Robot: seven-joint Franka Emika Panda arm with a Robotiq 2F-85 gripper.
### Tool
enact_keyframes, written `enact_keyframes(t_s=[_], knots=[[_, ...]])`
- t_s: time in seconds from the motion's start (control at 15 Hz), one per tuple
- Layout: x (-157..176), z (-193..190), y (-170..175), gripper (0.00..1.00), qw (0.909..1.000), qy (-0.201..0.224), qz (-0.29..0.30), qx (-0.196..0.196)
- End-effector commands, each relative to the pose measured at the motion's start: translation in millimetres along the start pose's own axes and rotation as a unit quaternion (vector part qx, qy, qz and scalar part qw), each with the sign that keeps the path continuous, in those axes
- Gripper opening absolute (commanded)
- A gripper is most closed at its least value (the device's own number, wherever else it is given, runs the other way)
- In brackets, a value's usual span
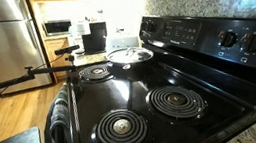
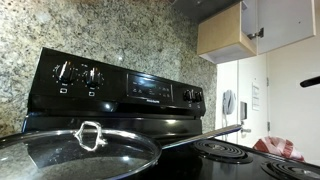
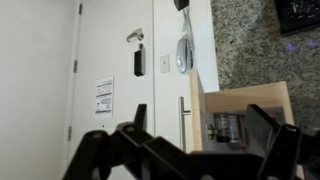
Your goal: Close the top kitchen unit door
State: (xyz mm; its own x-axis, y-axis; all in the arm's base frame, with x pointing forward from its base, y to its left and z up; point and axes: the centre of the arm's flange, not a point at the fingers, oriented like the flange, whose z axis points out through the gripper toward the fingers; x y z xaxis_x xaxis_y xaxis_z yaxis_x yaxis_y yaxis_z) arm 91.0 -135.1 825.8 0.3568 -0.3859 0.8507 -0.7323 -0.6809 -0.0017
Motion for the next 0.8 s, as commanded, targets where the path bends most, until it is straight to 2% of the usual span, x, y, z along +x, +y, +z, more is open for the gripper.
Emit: enact_keyframes(t_s=[0.0, 0.2, 0.27, 0.33, 0.53, 0.73], knots=[[21, 26, 0, 1.0, 0.9954, 0.012, 0.055, -0.078], [31, 50, 4, 1.0, 0.9864, 0.022, 0.094, -0.133], [34, 58, 3, 1.0, 0.9879, 0.016, 0.092, -0.124], [21, 42, 9, 1.0, 0.9914, 0.012, 0.077, -0.105], [25, 59, 6, 1.0, 0.9901, 0.004, 0.082, -0.114], [26, 59, 6, 1.0, 0.99, 0.004, 0.082, -0.114]])
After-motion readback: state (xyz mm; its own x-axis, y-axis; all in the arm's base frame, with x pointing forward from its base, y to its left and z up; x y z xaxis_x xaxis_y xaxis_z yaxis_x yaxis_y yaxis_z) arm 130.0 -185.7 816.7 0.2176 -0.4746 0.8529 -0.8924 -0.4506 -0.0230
